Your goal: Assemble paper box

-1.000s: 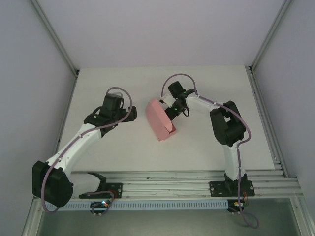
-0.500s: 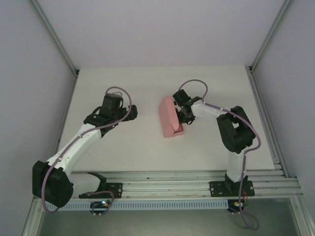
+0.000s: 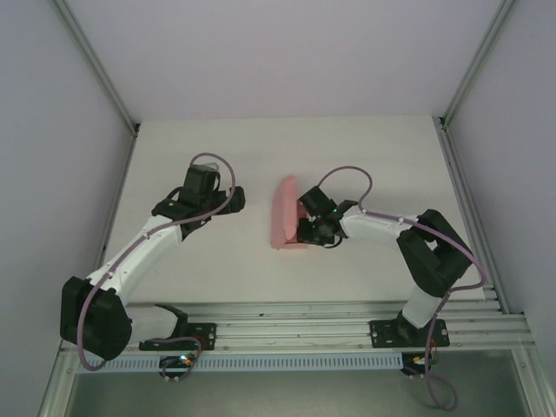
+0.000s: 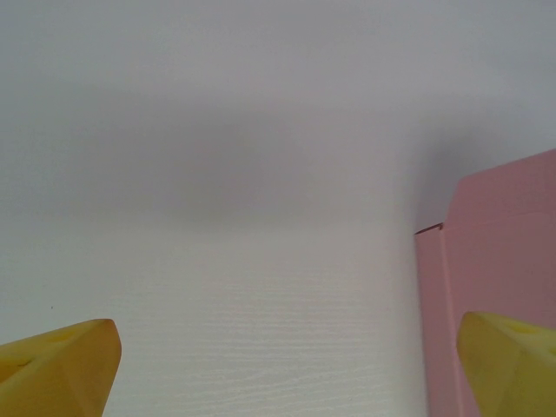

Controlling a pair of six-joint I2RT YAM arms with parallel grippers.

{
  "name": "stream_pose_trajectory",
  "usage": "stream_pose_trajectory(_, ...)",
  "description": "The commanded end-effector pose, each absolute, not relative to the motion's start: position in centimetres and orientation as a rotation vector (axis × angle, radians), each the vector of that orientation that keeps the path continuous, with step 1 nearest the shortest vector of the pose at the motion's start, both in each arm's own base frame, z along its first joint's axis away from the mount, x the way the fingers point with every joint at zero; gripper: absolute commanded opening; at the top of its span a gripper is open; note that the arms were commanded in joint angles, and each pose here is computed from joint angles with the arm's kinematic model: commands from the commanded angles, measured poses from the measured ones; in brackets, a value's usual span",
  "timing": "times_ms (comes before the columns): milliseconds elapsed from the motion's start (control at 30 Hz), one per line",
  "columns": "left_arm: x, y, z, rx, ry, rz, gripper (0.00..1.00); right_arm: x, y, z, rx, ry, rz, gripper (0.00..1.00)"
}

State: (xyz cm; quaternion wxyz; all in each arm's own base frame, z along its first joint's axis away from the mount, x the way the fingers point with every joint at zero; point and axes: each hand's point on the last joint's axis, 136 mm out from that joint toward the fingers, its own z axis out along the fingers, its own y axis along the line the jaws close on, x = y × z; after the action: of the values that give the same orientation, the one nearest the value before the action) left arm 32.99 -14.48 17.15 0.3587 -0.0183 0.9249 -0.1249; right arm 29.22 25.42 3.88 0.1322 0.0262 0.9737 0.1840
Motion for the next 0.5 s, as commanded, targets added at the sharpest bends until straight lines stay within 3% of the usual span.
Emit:
stream_pose_trajectory(0, 33.2, -14.4, 17.5, -0.059, 2.367, -0.342, 1.0, 28.2, 28.8, 5.5, 0.073, 2.803, 0.712, 0.23)
stream_pose_trajectory(100, 33.1, -14.3, 17.5, -0.063, 2.367, -0.342, 1.0, 27.4, 29.1, 6.4, 0.036, 2.788, 0.696, 0.27)
stream_pose_trajectory(200, 33.1, -14.2, 17.4, -0.06, 2.372, -0.338, 1.0, 29.0, 26.2, 8.5, -0.036, 2.676, 0.502, 0.47)
stream_pose_trajectory(300, 33.1, -14.2, 17.4, -0.056, 2.373, -0.339, 1.0, 31.8, 23.0, 10.6, -0.196, 2.543, 0.327, 0.61)
stream_pose_trajectory(467, 32.9, -14.2, 17.5, -0.051, 2.357, -0.352, 1.0, 34.6, 22.2, 11.0, -0.671, 2.426, 0.465, 0.81)
